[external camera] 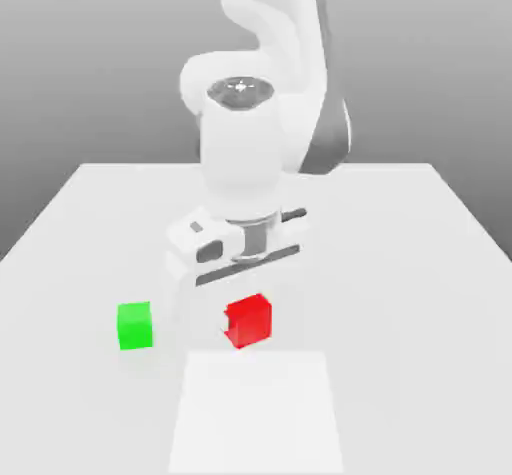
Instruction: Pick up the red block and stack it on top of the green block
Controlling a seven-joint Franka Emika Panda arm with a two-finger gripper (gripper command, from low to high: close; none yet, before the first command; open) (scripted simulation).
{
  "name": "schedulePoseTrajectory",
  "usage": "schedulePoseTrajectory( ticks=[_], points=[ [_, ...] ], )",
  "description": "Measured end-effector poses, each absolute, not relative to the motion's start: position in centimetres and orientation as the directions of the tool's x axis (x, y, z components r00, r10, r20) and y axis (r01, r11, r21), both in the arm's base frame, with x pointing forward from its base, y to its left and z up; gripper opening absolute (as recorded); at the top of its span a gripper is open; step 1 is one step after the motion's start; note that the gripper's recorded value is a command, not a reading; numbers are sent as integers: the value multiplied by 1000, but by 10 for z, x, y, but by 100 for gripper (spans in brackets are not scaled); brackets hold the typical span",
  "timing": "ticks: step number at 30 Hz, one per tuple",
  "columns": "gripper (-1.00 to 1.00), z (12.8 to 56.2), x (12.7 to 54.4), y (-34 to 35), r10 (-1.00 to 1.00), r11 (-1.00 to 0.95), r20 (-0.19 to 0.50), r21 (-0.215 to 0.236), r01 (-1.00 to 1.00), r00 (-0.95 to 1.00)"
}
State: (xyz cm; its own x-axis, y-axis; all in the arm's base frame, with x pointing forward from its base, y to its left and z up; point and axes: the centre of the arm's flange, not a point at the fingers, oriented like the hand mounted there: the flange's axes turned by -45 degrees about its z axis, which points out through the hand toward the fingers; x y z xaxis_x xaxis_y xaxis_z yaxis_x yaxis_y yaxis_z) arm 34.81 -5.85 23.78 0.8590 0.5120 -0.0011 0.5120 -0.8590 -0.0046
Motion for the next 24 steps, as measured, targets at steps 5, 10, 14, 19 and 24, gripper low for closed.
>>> schedulePoseTrajectory(
  ticks=[5,10,14,19,24],
  points=[
    [-100,247,313,-125,497,-868,-2,-6,497,868],
    [-100,248,265,-177,482,-876,-1,-2,482,876],
    [-100,237,259,-181,491,-870,19,-37,492,871],
    [-100,219,264,-177,496,-865,42,-66,498,867],
    [-100,200,263,-178,491,-868,41,-59,492,870]
  ],
)
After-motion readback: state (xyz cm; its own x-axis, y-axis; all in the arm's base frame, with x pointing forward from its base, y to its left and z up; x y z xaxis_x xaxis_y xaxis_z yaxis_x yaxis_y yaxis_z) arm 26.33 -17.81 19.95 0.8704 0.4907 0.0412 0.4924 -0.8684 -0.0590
